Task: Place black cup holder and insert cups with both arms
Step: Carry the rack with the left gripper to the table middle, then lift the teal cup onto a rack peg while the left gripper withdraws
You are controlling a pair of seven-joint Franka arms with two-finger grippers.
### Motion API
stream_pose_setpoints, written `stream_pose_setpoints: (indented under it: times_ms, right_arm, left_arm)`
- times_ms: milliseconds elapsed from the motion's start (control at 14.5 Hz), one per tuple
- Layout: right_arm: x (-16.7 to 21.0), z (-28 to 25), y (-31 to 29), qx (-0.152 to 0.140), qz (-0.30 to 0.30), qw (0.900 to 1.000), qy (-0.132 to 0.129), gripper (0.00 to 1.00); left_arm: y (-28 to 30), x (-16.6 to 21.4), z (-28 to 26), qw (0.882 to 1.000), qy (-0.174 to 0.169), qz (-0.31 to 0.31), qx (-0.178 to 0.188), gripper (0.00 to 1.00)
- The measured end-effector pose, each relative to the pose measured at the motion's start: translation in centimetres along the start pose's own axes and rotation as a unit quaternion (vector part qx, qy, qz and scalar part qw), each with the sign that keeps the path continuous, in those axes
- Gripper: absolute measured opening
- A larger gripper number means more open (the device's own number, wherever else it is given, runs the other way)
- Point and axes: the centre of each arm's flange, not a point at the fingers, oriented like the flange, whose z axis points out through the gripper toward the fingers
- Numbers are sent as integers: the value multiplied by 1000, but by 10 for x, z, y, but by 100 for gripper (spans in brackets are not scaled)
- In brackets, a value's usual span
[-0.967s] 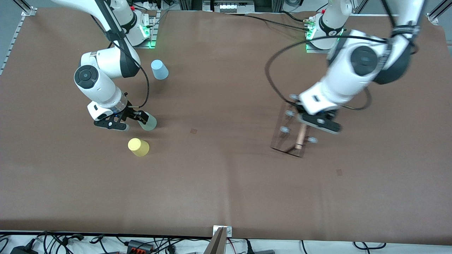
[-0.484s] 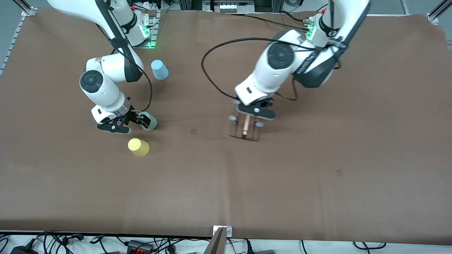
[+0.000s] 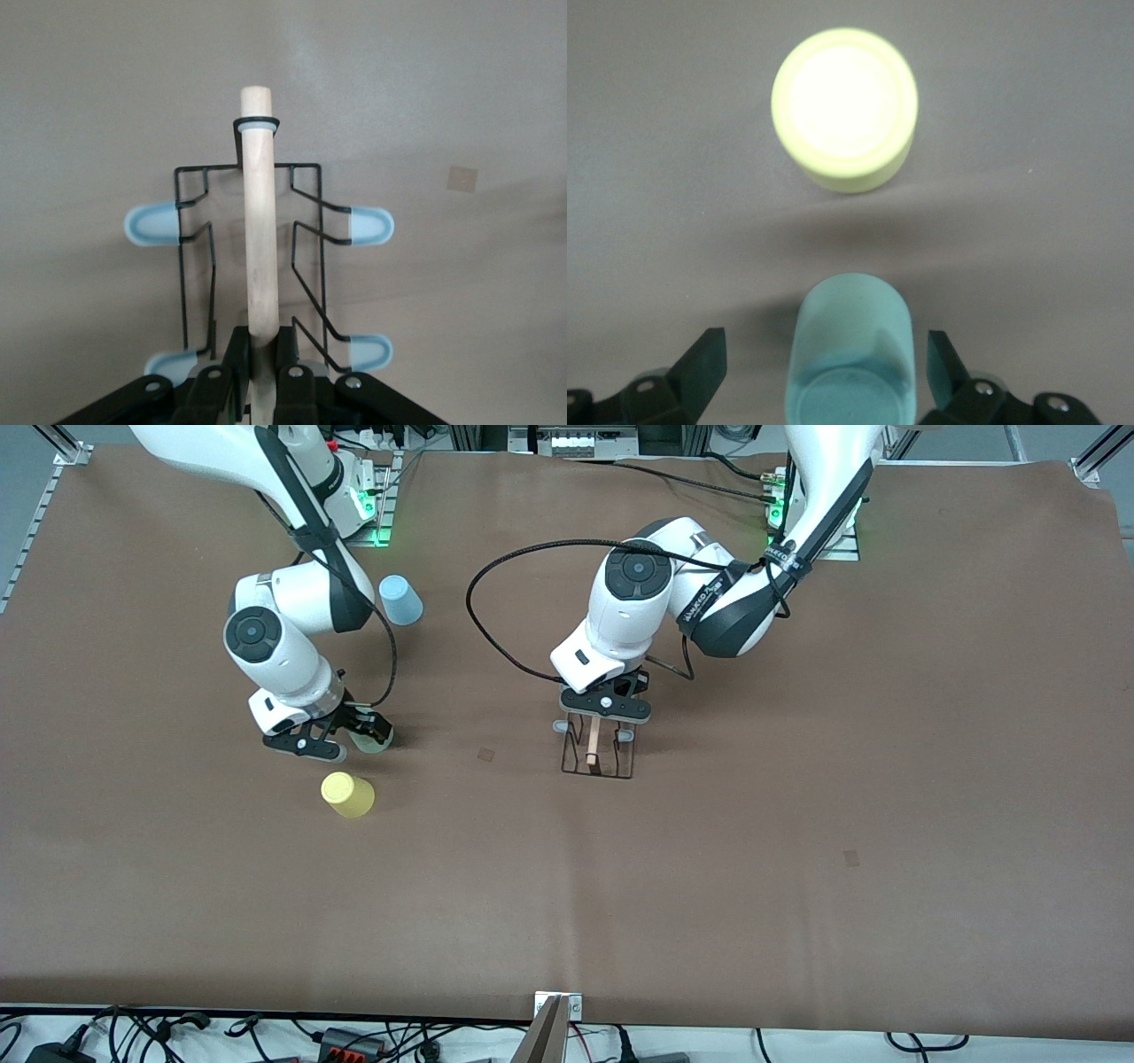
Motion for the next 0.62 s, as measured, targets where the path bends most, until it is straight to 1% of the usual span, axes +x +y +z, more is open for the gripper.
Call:
stream_pose_setpoints:
  times_ms: [207,276,346,484,622]
  right_arm:
    - [-4,8,1,-4,1,1000,-8,100]
    - [-6,10,2,-6,1,1000,-10,100]
    - [-8,12,3,-7,1,1000,-12,100]
    - [-10,14,4,-8,1,1000,-15,100]
    - [-12,16,5,-9,1,1000,-17,100]
  left_arm:
    - [0,2,2,1000,1,-1,-2,16]
    - [-1,3,2,1000,2,-2,-2,19]
    - [-1,5,0,1000,5,-2,-2,19]
    - [-6,11,-6,1000,15,0,4,33]
    - [-19,20,-20,1000,15,-1,14,51]
